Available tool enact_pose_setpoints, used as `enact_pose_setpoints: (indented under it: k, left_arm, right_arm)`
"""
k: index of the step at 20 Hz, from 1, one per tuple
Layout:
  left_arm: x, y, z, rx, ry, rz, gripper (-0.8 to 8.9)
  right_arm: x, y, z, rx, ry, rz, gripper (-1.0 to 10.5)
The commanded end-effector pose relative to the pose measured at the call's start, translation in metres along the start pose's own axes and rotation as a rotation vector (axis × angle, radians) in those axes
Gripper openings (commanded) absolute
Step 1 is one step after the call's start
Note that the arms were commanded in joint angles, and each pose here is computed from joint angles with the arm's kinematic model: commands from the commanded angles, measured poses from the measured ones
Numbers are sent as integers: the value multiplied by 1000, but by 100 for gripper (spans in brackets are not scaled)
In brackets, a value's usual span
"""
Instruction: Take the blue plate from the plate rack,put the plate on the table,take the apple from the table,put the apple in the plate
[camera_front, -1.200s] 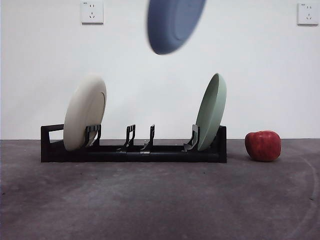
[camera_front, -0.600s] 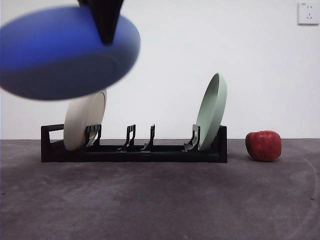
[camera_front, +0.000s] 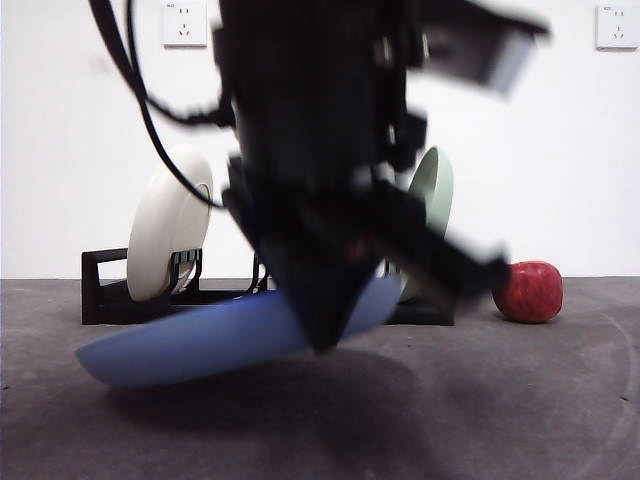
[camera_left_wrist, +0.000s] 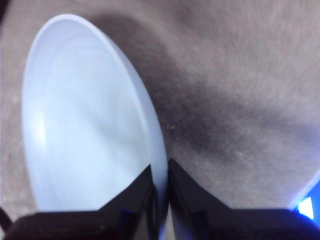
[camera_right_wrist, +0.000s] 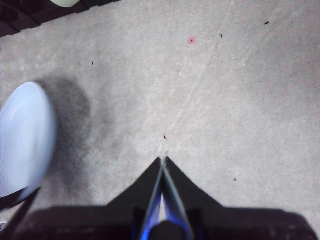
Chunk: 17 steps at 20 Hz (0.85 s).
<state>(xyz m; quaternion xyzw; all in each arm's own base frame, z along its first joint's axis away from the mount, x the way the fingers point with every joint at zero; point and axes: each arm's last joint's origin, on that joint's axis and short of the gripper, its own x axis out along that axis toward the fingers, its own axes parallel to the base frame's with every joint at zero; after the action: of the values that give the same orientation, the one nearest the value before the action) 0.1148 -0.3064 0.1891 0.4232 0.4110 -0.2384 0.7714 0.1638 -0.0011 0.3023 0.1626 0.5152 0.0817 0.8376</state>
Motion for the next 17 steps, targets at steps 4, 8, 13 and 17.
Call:
enact_pose_setpoints:
  k: [4,8,13,17]
  left_arm:
    - [28,-22,-6,102,112,-110,-3]
    - [27,-20,-4,89,112,-134,0]
    - [28,-19,-7,98,136,-129,14]
    - [26,-17,-7,95,132,-130,263]
  right_arm:
    - [-1,0,1,-11,-8,1,6]
    - [-1,1,2,-13,-14,2,6]
    - [-1,1,2,-12,-15,2,7]
    - [-1,1,2,-12,-13,2,8]
